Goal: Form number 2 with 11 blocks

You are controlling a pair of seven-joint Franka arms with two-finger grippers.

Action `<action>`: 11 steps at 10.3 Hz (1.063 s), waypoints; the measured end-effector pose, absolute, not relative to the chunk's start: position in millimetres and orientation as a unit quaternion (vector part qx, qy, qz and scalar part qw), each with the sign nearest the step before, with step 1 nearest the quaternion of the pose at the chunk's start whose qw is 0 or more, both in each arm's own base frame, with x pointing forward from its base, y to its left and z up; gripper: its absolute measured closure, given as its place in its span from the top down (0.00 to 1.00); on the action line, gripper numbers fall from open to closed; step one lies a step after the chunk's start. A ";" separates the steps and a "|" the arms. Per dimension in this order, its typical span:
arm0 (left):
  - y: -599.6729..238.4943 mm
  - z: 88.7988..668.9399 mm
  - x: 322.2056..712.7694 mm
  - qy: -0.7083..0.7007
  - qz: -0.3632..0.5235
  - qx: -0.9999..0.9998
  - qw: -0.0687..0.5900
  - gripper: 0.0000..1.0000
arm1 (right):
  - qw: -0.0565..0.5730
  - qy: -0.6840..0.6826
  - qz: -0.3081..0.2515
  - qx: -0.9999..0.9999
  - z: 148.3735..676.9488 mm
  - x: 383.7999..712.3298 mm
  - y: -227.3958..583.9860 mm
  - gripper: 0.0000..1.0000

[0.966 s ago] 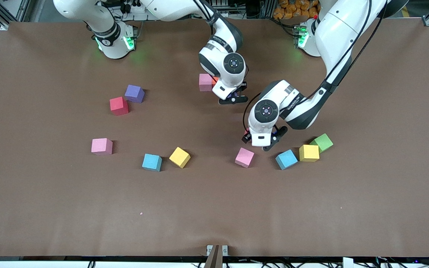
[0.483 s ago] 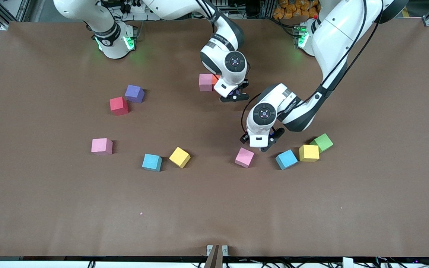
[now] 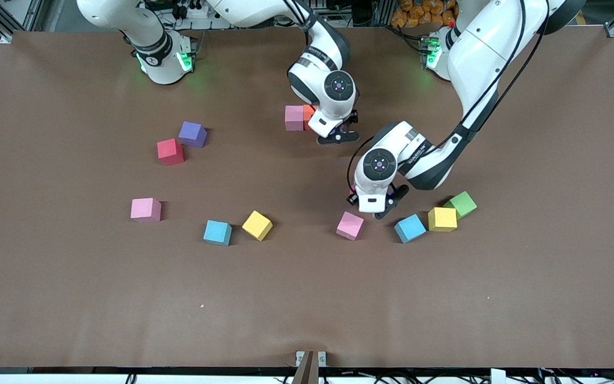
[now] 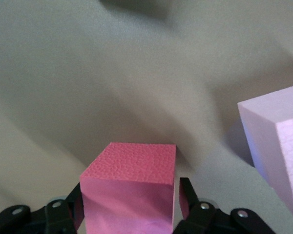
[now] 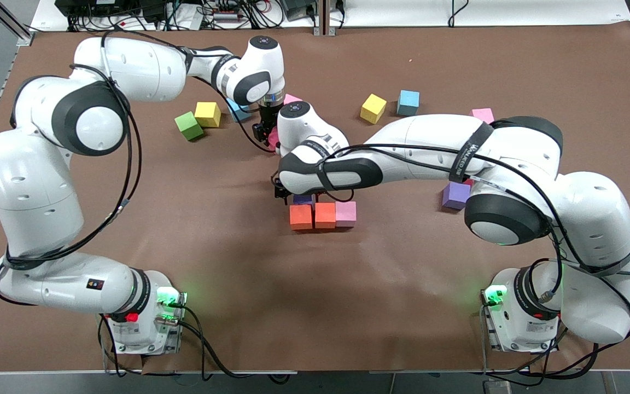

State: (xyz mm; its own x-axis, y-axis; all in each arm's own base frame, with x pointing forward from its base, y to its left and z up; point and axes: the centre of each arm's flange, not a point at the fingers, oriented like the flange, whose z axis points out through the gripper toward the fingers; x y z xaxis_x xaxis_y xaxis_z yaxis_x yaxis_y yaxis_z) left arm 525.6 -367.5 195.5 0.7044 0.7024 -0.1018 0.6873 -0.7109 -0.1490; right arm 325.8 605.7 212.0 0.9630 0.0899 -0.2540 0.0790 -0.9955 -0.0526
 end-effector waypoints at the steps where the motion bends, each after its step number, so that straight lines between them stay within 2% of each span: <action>1: -367.7 196.5 526.5 -0.377 0.075 -0.922 0.048 0.64 | 0.025 -0.043 0.126 -0.991 220.7 328.9 606.9 1.00; 2: -367.7 197.3 526.8 -0.375 0.073 -0.923 0.048 0.62 | 0.027 -0.042 0.121 -0.991 235.3 334.7 605.8 1.00; 4: -367.8 198.8 526.2 -0.360 0.071 -0.929 0.048 0.61 | 0.031 -0.044 0.106 -0.993 271.8 366.3 586.8 1.00; 7: -373.7 206.5 514.0 -0.307 0.072 -0.948 0.045 0.61 | 0.051 0.000 0.085 -0.995 305.5 445.0 529.0 1.00; 11: -414.0 237.1 467.3 -0.222 0.065 -0.972 0.033 0.61 | 0.067 0.054 0.009 -0.996 322.7 522.1 468.8 1.00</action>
